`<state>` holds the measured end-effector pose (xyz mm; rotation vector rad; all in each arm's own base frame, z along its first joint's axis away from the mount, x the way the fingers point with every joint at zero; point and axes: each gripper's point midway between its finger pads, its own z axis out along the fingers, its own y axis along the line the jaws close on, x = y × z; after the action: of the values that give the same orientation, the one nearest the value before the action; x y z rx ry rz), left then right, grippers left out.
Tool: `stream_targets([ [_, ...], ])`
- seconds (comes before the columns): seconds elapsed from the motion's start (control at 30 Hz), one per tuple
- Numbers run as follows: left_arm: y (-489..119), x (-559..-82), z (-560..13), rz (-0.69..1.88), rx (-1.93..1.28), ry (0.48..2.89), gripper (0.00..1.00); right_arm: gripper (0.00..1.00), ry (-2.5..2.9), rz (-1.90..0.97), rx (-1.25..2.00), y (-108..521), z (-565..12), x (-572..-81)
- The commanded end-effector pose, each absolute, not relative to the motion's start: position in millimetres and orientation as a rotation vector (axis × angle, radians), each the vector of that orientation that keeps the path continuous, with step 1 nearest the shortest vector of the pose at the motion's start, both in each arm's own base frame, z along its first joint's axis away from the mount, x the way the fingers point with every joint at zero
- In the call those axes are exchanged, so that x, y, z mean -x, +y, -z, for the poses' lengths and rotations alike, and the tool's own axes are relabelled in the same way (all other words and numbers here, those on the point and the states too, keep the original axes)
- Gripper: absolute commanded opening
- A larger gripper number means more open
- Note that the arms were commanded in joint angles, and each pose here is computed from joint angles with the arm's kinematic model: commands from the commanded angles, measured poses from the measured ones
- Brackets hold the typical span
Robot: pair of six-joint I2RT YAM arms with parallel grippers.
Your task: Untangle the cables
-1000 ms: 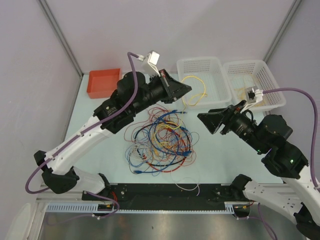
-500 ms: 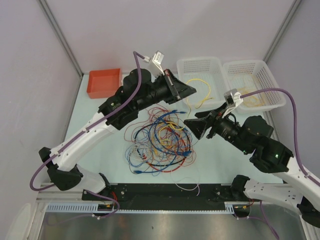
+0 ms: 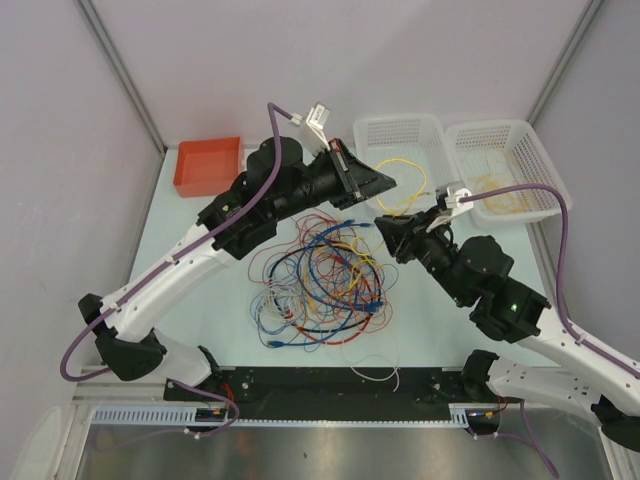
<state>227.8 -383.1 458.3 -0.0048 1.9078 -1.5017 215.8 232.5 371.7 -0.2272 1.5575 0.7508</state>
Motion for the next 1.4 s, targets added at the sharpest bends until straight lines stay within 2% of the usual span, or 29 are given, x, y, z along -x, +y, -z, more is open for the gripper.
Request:
stream_targets([
  [0.0,-375,-220,-487,1.566,0.001,1.822,0.00,0.14,1.431,-0.787,0.136,222,-409,-217],
  [0.1,-370,-226,-481,1.522,0.014,1.825,0.00,0.00,1.404,-0.836,0.112,213,-419,-207],
  [0.17,-360,-233,-478,1.488,0.036,1.815,0.02,0.00,1.407,-0.884,0.101,208,-422,-198],
  [0.2,-358,-239,-466,1.463,0.056,1.830,0.06,0.00,1.400,-0.903,0.098,200,-427,-190],
  [0.23,-349,-249,-459,1.431,0.088,1.826,0.20,0.00,1.389,-0.924,0.081,194,-437,-186],
  [0.3,-333,-260,-438,1.357,0.132,1.832,0.37,0.00,1.411,-0.913,0.060,182,-442,-181],
  [0.33,-318,-275,-430,1.279,0.193,1.814,0.58,0.00,1.382,-0.924,0.039,172,-460,-176],
  [0.4,-296,-281,-411,1.220,0.251,1.802,0.76,0.00,1.398,-0.883,0.022,160,-464,-176],
  [0.43,-281,-289,-404,1.162,0.306,1.780,0.99,0.00,1.381,-0.879,0.006,153,-478,-175],
  [0.57,-241,-295,-369,0.986,0.409,1.748,1.00,0.00,1.392,-0.766,-0.022,137,-492,-182],
  [0.83,-214,-280,-348,0.947,0.403,1.680,1.00,0.00,1.363,-0.525,-0.161,106,-518,-209],
  [1.0,-208,-268,-298,0.933,0.451,1.774,1.00,0.00,1.342,-0.344,-0.295,85,-533,-235],
  [1.1,-205,-262,-272,0.934,0.480,1.816,1.00,0.00,1.362,-0.286,-0.345,75,-541,-261],
  [1.13,-204,-260,-264,0.938,0.484,1.824,1.00,0.00,1.377,-0.360,-0.332,87,-542,-271],
  [1.17,-205,-258,-260,0.950,0.491,1.833,0.99,0.00,1.379,-0.320,-0.386,67,-541,-287],
  [1.3,-205,-252,-249,0.960,0.483,1.858,0.99,0.00,1.426,-0.338,-0.436,66,-533,-345],
  [1.37,-203,-249,-246,0.951,0.475,1.867,1.00,0.00,1.371,-0.326,-0.496,51,-541,-357],
])
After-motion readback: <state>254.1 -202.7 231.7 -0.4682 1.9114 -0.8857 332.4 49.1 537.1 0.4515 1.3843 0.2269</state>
